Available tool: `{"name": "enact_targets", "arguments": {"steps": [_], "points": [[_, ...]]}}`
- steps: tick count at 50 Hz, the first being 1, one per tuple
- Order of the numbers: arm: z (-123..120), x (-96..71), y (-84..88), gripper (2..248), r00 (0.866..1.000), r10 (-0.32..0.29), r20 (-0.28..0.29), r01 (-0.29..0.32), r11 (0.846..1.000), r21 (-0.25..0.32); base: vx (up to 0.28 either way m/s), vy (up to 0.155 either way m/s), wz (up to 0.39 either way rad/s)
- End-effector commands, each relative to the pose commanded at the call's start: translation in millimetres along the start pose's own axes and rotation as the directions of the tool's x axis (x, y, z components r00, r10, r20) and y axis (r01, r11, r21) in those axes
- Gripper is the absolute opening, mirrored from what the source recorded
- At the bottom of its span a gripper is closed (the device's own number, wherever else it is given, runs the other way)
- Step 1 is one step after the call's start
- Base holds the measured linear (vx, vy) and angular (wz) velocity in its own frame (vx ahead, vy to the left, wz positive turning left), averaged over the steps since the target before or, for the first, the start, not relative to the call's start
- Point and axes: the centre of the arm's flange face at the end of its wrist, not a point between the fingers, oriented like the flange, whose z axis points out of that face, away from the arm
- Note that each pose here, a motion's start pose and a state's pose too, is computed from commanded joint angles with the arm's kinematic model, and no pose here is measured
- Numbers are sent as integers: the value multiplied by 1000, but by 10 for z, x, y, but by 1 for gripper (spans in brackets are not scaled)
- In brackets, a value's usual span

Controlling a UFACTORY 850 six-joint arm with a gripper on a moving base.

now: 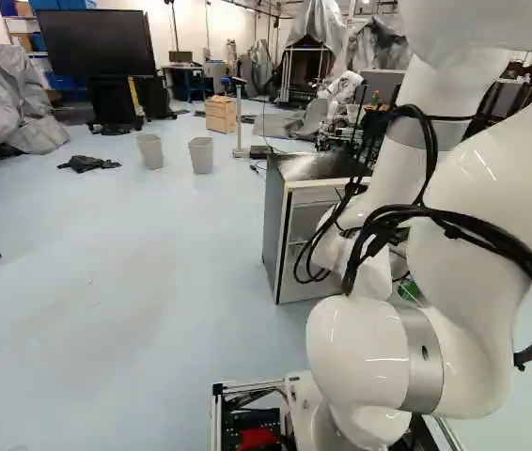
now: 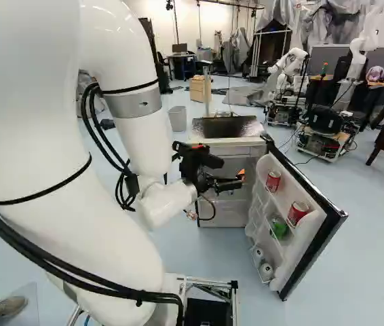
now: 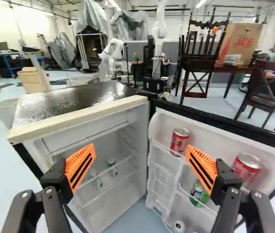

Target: Grab a drink from the fridge

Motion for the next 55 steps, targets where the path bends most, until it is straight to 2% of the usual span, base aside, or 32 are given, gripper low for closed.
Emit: {"name": "enact_targets", "arguments": {"steps": [13, 26, 36, 55], "points": [[92, 14, -94, 247, 1000, -21, -3, 21, 995, 101, 0, 0, 0], [161, 23, -166, 247, 999, -39, -7, 40, 980, 193, 0, 0, 0], [207, 1, -218, 247, 998, -56, -3, 54, 963, 263, 0, 0, 0], [282, -154, -310, 247, 995, -89, 37, 68, 921, 384, 0, 0, 0]]}}
